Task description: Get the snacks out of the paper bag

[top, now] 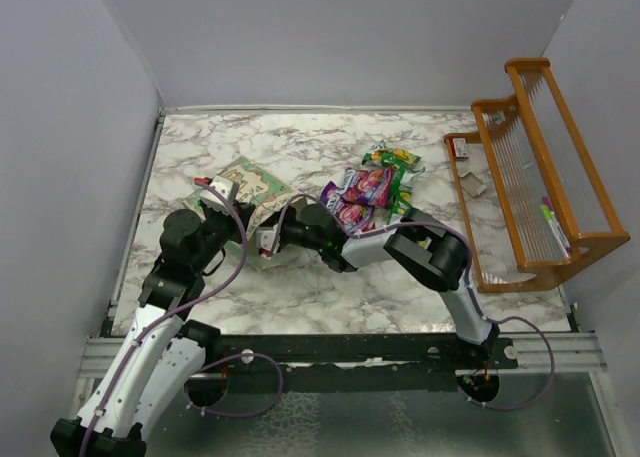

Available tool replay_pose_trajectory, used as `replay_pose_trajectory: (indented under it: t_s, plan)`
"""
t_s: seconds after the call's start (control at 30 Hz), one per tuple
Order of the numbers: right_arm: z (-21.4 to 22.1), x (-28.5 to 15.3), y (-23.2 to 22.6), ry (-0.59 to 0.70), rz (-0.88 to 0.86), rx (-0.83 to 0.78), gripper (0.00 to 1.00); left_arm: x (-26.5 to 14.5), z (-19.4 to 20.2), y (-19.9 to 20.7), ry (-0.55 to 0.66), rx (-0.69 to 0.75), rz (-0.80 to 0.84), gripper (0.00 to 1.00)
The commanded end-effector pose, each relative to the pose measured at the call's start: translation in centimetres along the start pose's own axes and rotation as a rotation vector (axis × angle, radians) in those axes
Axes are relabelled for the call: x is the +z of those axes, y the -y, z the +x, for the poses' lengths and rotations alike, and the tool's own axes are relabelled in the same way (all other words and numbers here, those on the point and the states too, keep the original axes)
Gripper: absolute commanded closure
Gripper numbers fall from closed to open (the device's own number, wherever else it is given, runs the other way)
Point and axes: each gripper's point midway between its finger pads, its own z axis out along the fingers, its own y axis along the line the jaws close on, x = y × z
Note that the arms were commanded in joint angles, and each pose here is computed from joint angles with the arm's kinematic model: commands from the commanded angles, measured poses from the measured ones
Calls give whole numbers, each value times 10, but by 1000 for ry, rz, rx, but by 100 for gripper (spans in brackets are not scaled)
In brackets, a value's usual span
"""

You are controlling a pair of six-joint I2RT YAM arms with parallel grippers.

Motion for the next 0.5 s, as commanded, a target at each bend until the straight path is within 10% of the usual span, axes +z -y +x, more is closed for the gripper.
replay_pose_trajectory:
  t_s: [0.0,0.47]
  plan:
    - [-11,17,-5,49,-26,-103,57,-1,-8,10,38,26,60,100]
    - [22,84,-29,51,-106,-149,39,-1,-9,27,43,15,157,100]
